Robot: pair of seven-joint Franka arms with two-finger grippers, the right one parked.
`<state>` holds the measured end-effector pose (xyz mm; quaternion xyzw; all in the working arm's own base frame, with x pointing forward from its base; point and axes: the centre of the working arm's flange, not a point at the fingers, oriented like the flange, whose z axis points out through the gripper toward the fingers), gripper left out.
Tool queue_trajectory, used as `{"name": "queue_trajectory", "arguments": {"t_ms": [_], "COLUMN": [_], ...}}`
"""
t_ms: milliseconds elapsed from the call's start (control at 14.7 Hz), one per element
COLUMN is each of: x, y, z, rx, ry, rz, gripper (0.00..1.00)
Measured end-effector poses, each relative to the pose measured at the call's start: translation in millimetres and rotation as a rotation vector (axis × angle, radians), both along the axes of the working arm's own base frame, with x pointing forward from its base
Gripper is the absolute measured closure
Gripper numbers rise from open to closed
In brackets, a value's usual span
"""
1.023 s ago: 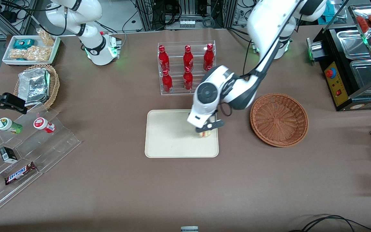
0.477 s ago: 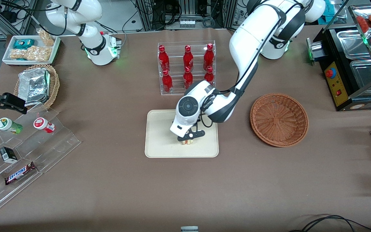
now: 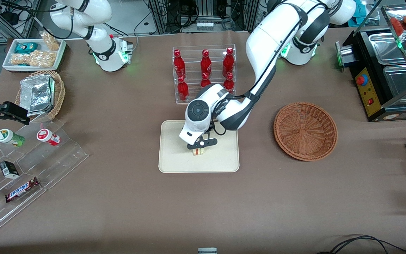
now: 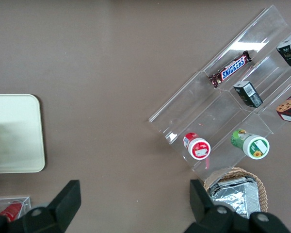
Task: Place sandwich from basket to tray
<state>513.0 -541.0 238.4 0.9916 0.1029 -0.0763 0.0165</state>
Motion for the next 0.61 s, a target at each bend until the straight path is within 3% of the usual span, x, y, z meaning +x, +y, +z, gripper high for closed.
{"name": "queue_trajectory", "arguments": {"t_ms": [136, 205, 614], "x": [13, 19, 77], "y": [10, 17, 136], "z": [19, 36, 187], "rx": [0.026, 0.039, 0.074], "ry": [-0.002, -0.003, 0.011], "rz": [0.018, 0.03, 0.186], "gripper": [0.04, 0.0, 0.0]}}
